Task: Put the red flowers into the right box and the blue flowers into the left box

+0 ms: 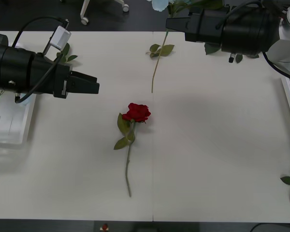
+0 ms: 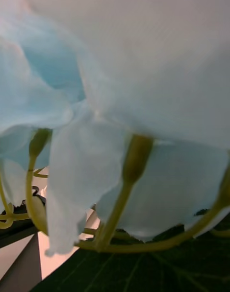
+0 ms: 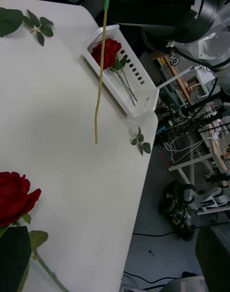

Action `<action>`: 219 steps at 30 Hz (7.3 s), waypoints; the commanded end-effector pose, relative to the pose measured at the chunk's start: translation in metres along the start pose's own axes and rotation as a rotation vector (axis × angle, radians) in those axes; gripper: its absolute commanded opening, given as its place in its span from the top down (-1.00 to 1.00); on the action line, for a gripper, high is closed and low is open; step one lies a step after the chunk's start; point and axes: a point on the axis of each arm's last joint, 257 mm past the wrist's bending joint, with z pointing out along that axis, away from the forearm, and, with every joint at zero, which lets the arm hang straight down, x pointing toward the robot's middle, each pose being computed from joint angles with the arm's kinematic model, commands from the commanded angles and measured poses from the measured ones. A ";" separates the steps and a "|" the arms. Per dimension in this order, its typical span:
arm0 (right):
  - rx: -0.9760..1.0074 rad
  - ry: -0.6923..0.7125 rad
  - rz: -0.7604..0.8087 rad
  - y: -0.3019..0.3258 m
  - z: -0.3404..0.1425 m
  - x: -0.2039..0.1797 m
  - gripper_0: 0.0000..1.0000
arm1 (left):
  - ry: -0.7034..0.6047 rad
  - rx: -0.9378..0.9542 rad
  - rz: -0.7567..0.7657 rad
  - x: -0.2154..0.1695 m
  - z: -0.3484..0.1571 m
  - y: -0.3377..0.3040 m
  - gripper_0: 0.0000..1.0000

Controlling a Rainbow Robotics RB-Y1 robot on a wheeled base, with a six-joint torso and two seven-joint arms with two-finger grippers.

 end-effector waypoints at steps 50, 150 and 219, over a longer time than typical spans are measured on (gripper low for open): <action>-0.134 -0.109 0.078 0.060 0.025 -0.028 1.00 | -0.078 0.084 0.106 -0.059 0.098 -0.039 1.00; -0.129 0.191 -0.103 -0.023 -0.128 0.082 -0.80 | 0.410 -1.330 -0.290 0.160 -0.447 0.168 -1.00; -0.144 0.190 -0.094 -0.020 -0.125 0.087 -0.80 | 0.343 -1.003 -0.277 0.145 0.097 0.091 -1.00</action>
